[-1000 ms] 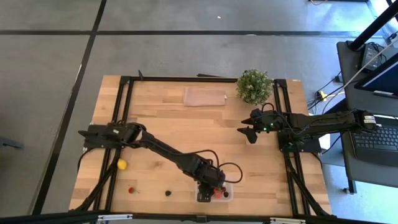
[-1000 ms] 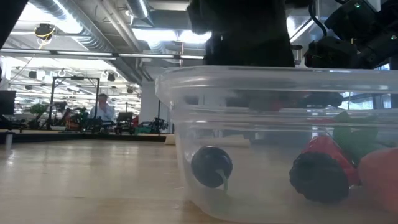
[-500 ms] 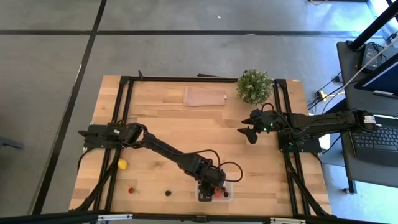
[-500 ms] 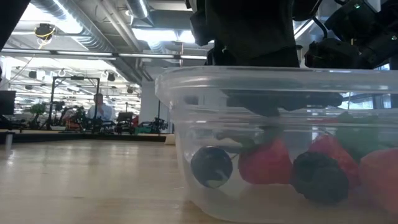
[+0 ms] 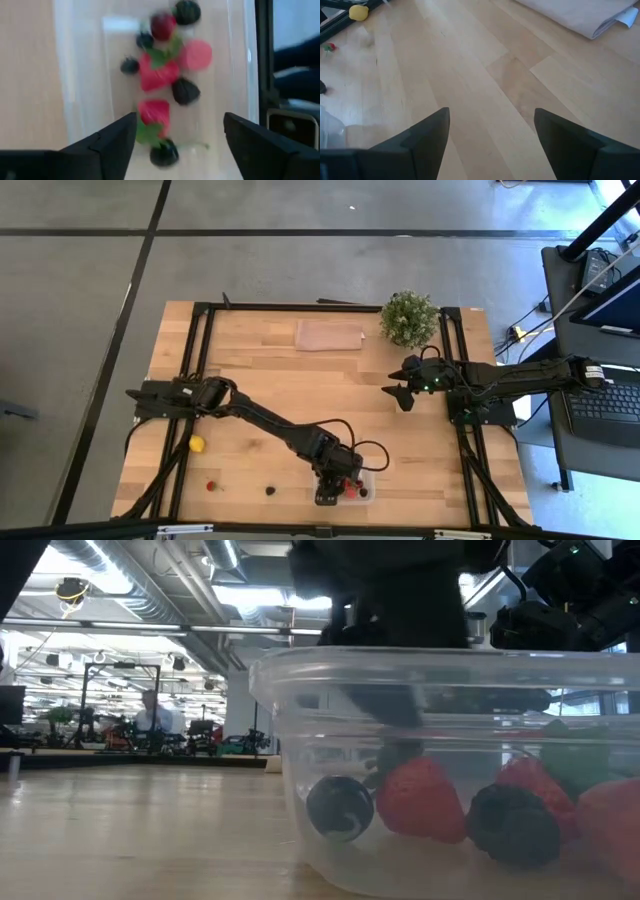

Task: Pick and placing Produce into tupperware
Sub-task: Put the blackberry into the transparent container

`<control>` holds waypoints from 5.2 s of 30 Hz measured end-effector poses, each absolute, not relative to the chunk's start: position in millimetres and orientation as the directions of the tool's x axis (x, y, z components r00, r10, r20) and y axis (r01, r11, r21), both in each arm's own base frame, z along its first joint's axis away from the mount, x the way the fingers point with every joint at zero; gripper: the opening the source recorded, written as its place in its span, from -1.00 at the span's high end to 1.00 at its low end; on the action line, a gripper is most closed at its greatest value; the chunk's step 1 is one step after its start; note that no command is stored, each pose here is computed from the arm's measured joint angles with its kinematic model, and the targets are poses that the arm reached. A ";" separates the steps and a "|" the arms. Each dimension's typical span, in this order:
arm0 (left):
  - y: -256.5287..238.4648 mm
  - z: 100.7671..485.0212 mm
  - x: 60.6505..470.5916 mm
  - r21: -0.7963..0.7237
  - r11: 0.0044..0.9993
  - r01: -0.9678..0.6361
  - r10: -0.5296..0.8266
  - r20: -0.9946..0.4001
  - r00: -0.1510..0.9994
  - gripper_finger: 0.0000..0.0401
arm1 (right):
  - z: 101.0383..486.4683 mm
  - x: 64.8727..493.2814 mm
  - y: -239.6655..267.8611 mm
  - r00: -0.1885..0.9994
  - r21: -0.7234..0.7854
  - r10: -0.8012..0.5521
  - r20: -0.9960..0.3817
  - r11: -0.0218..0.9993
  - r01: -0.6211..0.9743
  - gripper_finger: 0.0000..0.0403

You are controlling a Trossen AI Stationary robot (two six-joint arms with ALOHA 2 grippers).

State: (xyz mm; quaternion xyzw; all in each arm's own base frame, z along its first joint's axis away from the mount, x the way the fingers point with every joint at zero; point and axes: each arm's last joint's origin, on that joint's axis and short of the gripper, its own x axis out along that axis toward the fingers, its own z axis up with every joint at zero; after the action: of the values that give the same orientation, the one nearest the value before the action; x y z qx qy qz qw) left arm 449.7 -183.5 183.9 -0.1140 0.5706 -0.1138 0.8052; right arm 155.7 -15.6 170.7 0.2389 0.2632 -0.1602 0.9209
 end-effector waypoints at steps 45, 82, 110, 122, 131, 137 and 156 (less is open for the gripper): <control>-204.6 312.8 318.7 -0.033 0.985 -0.168 0.005 -0.975 0.221 -0.48 | 169.7 156.6 -16.0 0.807 0.355 -0.172 -0.565 0.832 0.426 -0.45; -239.6 175.0 293.8 -0.135 0.960 -0.243 -0.096 -0.981 0.166 -0.48 | 169.0 156.6 -16.0 0.803 0.351 -0.171 -0.571 0.833 0.427 -0.45; -239.8 146.1 298.0 -0.091 0.964 -0.250 -0.077 -0.995 0.067 -0.15 | 168.7 156.4 -16.0 0.801 0.348 -0.171 -0.574 0.835 0.427 -0.45; -237.6 145.3 298.4 -0.081 0.964 -0.254 -0.068 -0.996 0.059 0.28 | 168.7 156.4 -16.0 0.801 0.350 -0.171 -0.574 0.833 0.428 -0.45; -234.8 147.8 305.7 -0.108 0.972 -0.209 -0.095 -0.993 0.069 0.57 | 168.7 156.4 -16.0 0.801 0.350 -0.171 -0.574 0.833 0.428 -0.45; -228.3 168.9 326.4 -0.138 0.968 -0.209 -0.114 -0.986 0.120 0.58 | 168.7 156.4 -16.0 0.801 0.350 -0.171 -0.574 0.833 0.428 -0.45; -175.6 252.0 391.6 -0.154 0.982 -0.108 -0.104 -0.923 0.370 0.56 | 168.8 156.4 -16.0 0.801 0.352 -0.171 -0.573 0.832 0.429 -0.45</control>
State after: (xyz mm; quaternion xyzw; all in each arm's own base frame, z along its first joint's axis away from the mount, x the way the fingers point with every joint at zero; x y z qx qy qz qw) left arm 391.6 -175.6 252.0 -0.0942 0.5614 0.0011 0.8222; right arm 156.4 -16.0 168.8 0.2398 0.2695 -0.1635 0.9182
